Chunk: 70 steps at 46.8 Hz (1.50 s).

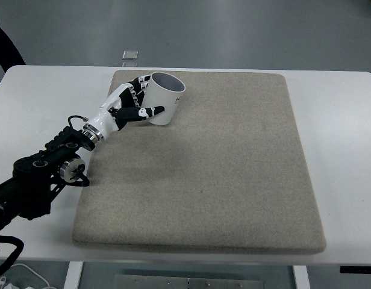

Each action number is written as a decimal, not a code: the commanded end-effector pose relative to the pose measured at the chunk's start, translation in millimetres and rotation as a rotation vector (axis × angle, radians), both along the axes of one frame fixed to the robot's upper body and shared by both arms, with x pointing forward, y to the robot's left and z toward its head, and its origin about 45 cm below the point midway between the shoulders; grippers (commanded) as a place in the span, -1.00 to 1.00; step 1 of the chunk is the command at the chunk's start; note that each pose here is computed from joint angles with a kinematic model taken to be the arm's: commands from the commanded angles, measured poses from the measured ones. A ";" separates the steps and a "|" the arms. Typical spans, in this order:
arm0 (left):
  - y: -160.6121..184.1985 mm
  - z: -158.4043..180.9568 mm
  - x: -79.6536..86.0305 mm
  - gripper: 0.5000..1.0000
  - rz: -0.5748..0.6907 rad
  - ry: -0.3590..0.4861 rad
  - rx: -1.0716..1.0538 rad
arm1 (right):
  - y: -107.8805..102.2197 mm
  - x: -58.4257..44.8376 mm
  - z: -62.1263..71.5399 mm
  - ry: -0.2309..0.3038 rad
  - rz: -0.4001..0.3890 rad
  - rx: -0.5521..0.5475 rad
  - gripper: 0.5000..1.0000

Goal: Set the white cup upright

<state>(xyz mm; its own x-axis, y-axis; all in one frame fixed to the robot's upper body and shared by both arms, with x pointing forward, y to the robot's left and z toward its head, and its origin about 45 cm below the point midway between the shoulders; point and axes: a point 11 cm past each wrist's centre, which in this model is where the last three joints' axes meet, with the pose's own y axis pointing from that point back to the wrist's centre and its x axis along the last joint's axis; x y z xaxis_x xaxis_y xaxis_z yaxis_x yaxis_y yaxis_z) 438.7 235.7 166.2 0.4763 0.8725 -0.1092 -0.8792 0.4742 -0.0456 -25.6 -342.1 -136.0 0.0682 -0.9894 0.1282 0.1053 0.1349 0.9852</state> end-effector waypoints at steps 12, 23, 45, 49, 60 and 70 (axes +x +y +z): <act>-3.0 -0.6 -0.3 0.67 -0.003 0.001 -0.004 | 0.0 -0.2 0.0 0.000 0.000 0.000 0.72; -3.7 0.2 -0.2 0.83 -0.004 0.000 -0.008 | 0.0 -0.1 0.0 0.000 -0.001 0.000 0.72; -5.8 10.9 5.3 0.98 -0.012 -0.023 -0.010 | 0.0 -0.2 0.0 0.000 0.000 0.000 0.72; -3.4 13.4 6.3 0.98 -0.006 -0.028 -0.017 | 0.0 -0.1 0.0 0.000 -0.001 0.000 0.72; 10.3 29.0 11.0 0.98 0.006 -0.059 -0.016 | 0.0 -0.1 0.0 0.000 -0.001 0.000 0.72; 33.5 52.9 18.6 0.98 0.039 -0.108 -0.024 | 0.0 -0.2 0.0 0.000 0.000 0.000 0.72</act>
